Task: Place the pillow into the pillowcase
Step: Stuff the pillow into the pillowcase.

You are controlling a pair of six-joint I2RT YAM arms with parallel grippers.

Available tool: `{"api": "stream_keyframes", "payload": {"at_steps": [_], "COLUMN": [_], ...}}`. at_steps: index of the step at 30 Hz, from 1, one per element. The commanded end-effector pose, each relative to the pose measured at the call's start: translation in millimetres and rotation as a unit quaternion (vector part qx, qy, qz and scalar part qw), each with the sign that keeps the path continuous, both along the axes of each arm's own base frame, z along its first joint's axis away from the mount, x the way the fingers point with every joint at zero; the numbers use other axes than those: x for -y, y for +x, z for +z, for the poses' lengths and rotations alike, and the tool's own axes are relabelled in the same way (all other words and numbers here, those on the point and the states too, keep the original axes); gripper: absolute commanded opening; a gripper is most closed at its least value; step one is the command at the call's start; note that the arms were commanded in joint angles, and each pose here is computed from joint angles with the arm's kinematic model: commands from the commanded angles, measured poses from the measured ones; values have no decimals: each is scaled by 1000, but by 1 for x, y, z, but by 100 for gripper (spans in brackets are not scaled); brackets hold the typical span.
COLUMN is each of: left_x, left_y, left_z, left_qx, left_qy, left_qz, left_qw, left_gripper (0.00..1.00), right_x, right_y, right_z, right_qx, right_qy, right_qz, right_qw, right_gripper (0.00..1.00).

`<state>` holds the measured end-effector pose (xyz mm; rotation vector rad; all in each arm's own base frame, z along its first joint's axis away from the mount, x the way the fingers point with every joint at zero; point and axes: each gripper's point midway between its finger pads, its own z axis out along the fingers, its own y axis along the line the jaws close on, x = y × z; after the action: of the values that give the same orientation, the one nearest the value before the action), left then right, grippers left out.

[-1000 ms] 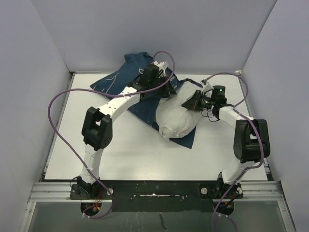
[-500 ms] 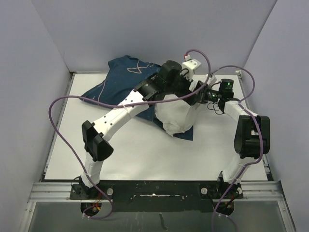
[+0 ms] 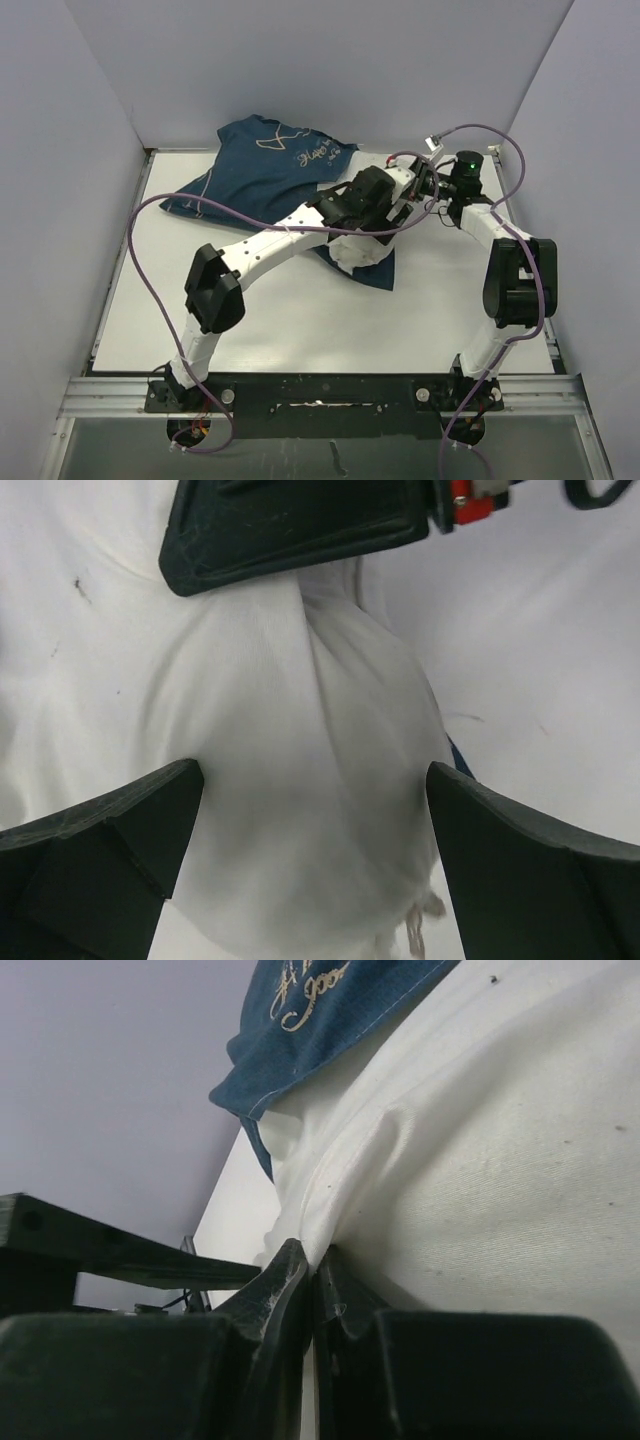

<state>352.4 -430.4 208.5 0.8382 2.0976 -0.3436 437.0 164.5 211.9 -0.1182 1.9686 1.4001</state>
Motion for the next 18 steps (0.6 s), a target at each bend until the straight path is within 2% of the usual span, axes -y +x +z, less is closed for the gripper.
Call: {"api": "stream_keyframes", "payload": {"at_steps": [1,2,4,5,6,9,11,13,16,18], "left_x": [3,-1,-11,-18,-25,-49,-68,-89,-116,-134], "left_y": [41,47,53,56,58,66,73,77,79,79], "left_z": [5,0,-14,-18,-20,-7,12,36,72,97], "left_qx": [72,75,58,48,42,31,31,41,48,56], "left_qy": [7,17,28,30,30,6,-17,-37,-93,-134], "left_qz": [58,69,80,86,93,108,126,145,159,166], "left_qw": [996,995,995,995,994,994,991,988,982,975], "left_gripper": [94,92,78,64,43,0,0,0,0,0], "right_x": [-19,-21,-23,-23,-23,-21,-12,4,31,40], "right_y": [-7,-8,-10,-11,-12,-19,-27,-32,-38,-42], "right_z": [57,60,68,72,77,94,111,123,120,102], "right_qx": [72,76,84,90,99,140,186,230,254,234], "right_qy": [24,27,32,32,32,25,13,-11,-55,-85], "right_qz": [39,42,47,52,56,80,108,122,109,95], "right_qw": [996,996,995,994,993,987,977,965,959,964], "right_gripper": [3,3,3,3,3,6,15,30,49,60]}}
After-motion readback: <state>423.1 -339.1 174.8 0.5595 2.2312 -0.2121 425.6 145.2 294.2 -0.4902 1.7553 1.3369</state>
